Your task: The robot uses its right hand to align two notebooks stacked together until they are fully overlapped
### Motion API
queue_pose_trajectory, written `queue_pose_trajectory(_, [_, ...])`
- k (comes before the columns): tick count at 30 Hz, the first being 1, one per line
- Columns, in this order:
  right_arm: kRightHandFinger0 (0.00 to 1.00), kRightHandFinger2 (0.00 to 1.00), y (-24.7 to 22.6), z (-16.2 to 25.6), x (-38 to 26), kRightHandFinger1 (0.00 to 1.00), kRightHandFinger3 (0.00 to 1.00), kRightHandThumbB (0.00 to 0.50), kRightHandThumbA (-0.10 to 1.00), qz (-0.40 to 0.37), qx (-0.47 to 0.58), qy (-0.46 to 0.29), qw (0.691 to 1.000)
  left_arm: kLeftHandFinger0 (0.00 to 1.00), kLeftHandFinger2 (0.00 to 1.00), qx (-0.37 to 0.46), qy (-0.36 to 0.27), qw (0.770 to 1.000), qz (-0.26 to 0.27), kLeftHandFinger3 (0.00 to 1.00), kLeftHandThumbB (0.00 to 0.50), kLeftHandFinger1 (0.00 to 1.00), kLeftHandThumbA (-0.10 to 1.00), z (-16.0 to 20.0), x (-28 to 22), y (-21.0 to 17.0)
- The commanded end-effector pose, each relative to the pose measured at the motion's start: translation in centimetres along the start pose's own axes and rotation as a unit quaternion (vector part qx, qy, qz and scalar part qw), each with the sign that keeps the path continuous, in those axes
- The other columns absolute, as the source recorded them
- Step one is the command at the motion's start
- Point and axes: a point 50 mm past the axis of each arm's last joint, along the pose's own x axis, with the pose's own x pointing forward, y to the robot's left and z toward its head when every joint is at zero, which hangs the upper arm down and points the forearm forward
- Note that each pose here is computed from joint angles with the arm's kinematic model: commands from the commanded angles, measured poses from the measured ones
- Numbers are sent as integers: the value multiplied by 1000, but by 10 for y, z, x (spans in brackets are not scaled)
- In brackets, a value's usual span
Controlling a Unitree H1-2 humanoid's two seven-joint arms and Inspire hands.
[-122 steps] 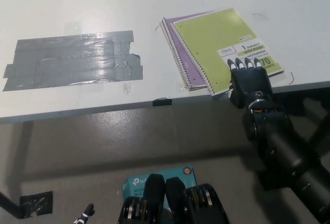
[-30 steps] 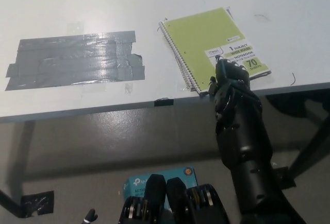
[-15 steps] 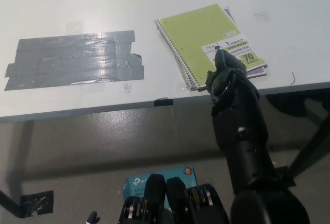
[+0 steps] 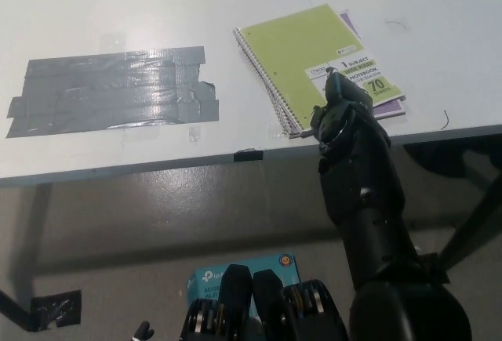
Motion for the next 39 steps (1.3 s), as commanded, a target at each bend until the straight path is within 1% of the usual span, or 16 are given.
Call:
queue_pose_trajectory(1, [1000, 1000, -2, 10, -4, 1000, 1000, 337, 1000, 9, 32, -1, 999, 517, 712, -9, -6, 1000, -2, 1000, 500, 594, 1000, 0, -6, 1])
queue_pose_trajectory(5, [1000, 1000, -37, 29, -7, 1000, 1000, 313, 1000, -52, 10, -10, 999, 497, 701, -7, -5, 1000, 1, 1000, 500, 578, 1000, -1, -7, 1])
queue_pose_trajectory(6, [1000, 1000, -41, 32, -7, 1000, 1000, 296, 1000, -58, 14, -13, 998, 574, 706, -5, -5, 1000, 2, 1000, 500, 593, 1000, -1, -7, 2])
queue_pose_trajectory(9, [1000, 1000, -73, 56, -15, 1000, 1000, 289, 1000, -128, 20, -34, 991, 575, 713, -8, -3, 1000, 1, 1000, 500, 601, 1000, -2, -8, 3])
queue_pose_trajectory(10, [1000, 1000, -86, 65, -18, 1000, 1000, 273, 1000, -152, -19, -39, 988, 505, 717, -9, -3, 1000, 3, 1000, 500, 600, 1000, -3, -7, 4])
queue_pose_trajectory(12, [1000, 1000, -96, 73, -21, 1000, 1000, 250, 1000, -165, -21, -46, 985, 518, 704, -7, -3, 1000, 4, 1000, 500, 590, 1000, -3, -8, 4])
queue_pose_trajectory(19, [1000, 1000, -164, 131, -50, 1000, 1000, 189, 1000, -248, 32, -106, 962, 843, 741, -21, 1, 1000, 2, 1000, 500, 709, 1000, -6, -8, 10])
queue_pose_trajectory(23, [1000, 1000, -208, 168, -77, 1000, 1000, 208, 1000, -282, 100, -159, 941, 860, 680, -35, -1, 999, 11, 1000, 500, 661, 1000, -11, -9, 13])
queue_pose_trajectory(26, [1000, 1000, -248, 183, -97, 1000, 1000, 180, 1000, -304, 105, -189, 928, 937, 727, -17, 4, 1000, 15, 1000, 500, 713, 1000, -13, -11, 15])
queue_pose_trajectory(28, [1000, 1000, -274, 179, -107, 1000, 1000, 181, 1000, -298, 135, -216, 920, 783, 734, -15, 5, 1000, 16, 1000, 500, 695, 1000, -14, -11, 15])
queue_pose_trajectory(32, [1000, 1000, -312, 158, -121, 1000, 1000, 235, 1000, -320, 146, -232, 907, 763, 706, -20, 4, 1000, 22, 1000, 500, 683, 1000, -14, -14, 17])
queue_pose_trajectory(33, [1000, 1000, -317, 141, -123, 1000, 1000, 268, 1000, -312, 159, -247, 904, 762, 700, -21, 5, 1000, 20, 1000, 500, 674, 1000, -17, -17, 16])
queue_pose_trajectory(35, [1000, 1000, -325, 94, -135, 1000, 1000, 250, 1000, -328, 138, -284, 890, 683, 689, -22, 5, 1000, 21, 1000, 500, 638, 1000, -15, -17, 15])
queue_pose_trajectory(36, [1000, 1000, -322, 71, -141, 1000, 1000, 237, 1000, -335, 118, -289, 889, 762, 679, -20, 5, 1000, 21, 1000, 500, 636, 1000, -15, -18, 18])
queue_pose_trajectory(37, [1000, 1000, -302, 5, -164, 1000, 1000, 283, 1000, -343, 75, -281, 893, 738, 658, -15, -3, 1000, 13, 1000, 500, 596, 1000, -12, -18, 20])
queue_pose_trajectory(39, [1000, 1000, -296, -9, -169, 1000, 1000, 284, 1000, -337, 67, -282, 896, 714, 655, -13, -5, 1000, 14, 1000, 500, 588, 1000, -10, -15, 23])
